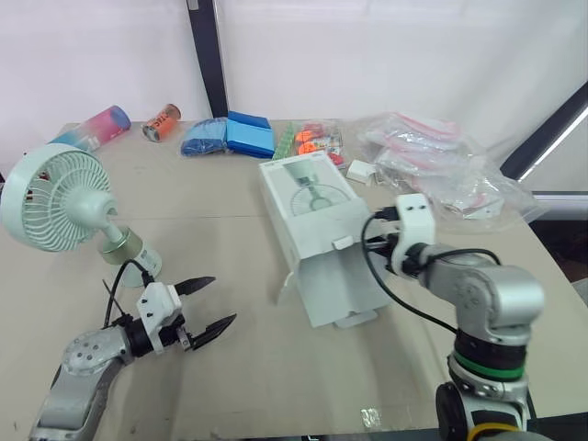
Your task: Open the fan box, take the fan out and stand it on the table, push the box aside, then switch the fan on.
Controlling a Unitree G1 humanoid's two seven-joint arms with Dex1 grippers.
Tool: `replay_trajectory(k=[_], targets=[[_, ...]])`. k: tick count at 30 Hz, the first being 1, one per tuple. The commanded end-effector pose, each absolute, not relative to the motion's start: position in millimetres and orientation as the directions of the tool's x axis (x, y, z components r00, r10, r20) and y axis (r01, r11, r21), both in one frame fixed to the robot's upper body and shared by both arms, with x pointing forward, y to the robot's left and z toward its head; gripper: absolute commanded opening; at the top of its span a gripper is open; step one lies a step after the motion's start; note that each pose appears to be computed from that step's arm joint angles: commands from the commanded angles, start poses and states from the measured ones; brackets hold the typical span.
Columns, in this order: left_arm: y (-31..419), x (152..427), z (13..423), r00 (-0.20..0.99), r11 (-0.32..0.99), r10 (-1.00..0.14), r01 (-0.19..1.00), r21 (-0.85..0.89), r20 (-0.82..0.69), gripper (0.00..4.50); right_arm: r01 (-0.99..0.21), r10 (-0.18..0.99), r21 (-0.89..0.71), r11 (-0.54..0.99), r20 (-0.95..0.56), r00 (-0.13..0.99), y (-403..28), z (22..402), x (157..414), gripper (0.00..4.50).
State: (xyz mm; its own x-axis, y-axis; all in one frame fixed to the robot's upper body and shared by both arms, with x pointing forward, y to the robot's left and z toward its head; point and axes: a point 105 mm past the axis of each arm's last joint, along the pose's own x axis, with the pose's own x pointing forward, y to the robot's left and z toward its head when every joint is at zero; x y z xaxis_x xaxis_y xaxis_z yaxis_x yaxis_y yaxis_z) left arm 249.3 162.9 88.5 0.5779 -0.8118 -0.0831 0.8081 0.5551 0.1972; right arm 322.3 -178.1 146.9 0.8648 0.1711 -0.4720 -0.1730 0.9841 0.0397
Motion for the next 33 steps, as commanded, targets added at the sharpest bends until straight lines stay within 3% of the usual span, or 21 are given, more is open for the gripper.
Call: replay_trajectory(k=[1,11,19,22,26,27,29,30,33], targets=[[159,258,98,0.556,0.537,-0.83,0.818,0.207,-0.042,4.5,-0.09,0.089,0.018,0.996,-0.424,0.901,-203,159,306,0.05],[135,265,130,0.439,0.452,-0.892,0.87,0.196,0.105,4.5,0.146,-0.147,-0.037,0.989,-0.463,0.874,-274,148,270,0.05],[122,249,123,0.239,0.237,-0.971,0.954,0.186,0.011,4.5,0.224,-0.21,-0.028,0.974,-0.475,0.854,-305,147,251,0.05],[124,251,122,0.23,0.226,-0.973,0.957,0.183,0.001,4.5,0.17,-0.167,-0.036,0.985,-0.472,0.866,-301,147,251,0.98],[126,253,122,0.24,0.235,-0.971,0.953,0.193,-0.002,4.5,0.034,-0.067,-0.076,0.997,-0.481,0.874,-291,148,245,3.06],[126,253,121,0.241,0.236,-0.97,0.952,0.193,-0.005,4.5,-0.011,-0.04,-0.103,0.995,-0.486,0.873,-290,149,241,3.25],[127,254,119,0.243,0.237,-0.97,0.952,0.195,-0.01,4.5,-0.087,0.006,-0.137,0.987,-0.501,0.865,-289,152,234,4.15],[127,254,119,0.245,0.238,-0.97,0.951,0.196,-0.012,4.5,-0.126,0.031,-0.152,0.98,-0.511,0.859,-290,154,229,4.39],[127,255,118,0.247,0.239,-0.969,0.951,0.196,-0.015,4.5,-0.183,0.036,-0.225,0.957,-0.536,0.844,-301,158,217,4.39]])
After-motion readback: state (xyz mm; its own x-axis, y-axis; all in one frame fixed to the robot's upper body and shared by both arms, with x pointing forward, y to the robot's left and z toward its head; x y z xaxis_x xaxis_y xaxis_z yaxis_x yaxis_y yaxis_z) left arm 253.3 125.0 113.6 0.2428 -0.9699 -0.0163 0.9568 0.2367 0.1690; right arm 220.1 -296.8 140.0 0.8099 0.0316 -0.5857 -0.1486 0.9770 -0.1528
